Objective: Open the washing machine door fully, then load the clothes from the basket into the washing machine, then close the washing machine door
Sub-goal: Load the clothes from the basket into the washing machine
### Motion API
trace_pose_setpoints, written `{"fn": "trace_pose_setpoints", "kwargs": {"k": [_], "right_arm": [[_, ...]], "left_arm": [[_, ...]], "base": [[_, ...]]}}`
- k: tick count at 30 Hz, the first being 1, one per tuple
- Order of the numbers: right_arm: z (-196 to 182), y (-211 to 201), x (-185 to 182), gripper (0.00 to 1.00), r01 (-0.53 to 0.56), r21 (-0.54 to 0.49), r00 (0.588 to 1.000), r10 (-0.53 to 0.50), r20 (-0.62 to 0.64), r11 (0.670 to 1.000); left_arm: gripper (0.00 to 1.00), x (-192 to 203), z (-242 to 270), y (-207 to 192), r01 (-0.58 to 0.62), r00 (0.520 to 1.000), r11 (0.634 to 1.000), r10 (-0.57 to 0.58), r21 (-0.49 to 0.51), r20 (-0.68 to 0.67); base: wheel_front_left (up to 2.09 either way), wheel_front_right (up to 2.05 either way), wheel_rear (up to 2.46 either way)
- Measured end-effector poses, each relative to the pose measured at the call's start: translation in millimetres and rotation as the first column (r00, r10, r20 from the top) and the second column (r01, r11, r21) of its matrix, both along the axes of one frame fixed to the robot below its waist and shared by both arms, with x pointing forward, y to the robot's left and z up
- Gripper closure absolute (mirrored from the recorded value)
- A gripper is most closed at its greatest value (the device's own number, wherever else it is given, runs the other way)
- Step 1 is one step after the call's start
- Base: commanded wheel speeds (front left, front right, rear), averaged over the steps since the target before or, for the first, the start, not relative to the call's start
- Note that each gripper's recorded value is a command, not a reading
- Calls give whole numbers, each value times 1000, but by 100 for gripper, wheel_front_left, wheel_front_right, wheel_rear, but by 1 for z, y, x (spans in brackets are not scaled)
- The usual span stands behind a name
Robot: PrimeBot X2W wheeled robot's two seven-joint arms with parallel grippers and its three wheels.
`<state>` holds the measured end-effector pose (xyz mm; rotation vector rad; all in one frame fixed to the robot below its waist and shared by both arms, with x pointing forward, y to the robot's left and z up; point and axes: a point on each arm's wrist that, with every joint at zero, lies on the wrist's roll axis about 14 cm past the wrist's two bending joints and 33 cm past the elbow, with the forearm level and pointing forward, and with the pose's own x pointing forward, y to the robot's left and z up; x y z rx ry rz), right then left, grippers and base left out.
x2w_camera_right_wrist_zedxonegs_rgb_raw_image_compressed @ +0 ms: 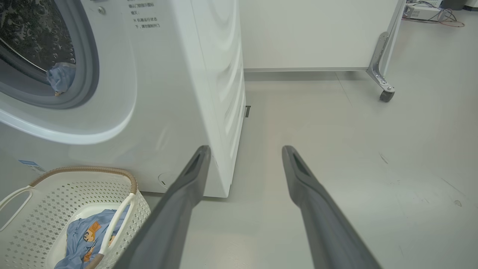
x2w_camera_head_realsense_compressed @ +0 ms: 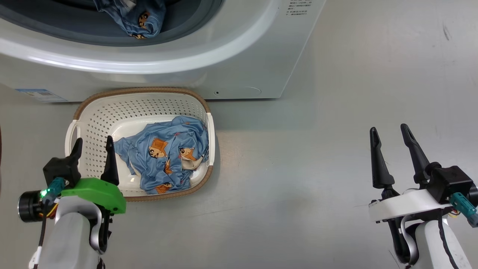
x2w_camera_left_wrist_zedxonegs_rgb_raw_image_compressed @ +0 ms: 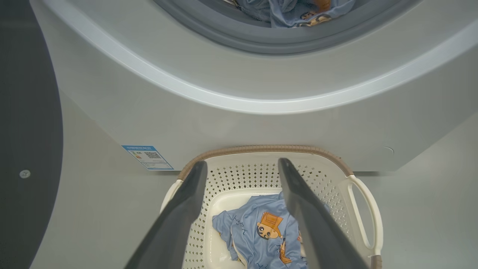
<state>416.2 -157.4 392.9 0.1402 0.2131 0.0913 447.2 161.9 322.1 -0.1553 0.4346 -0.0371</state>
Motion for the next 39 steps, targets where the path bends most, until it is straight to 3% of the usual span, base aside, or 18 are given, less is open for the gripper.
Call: {"fn": "trace_pose_setpoints", "kwargs": {"k": [12,39], "right_arm": [[-2,-6,-5,0,8,-17,1000,-8,-8,1000],[-5,-1,-11,0,-4,-10,1000,3,-26,1000]], "left_arm": [[0,-29,3,7,-22,1000,1000,22,-1,-9],[0,-7,57,-18,43,993,999,-40,-28,110]], "base": [[0,0,0],[0,0,0]]}}
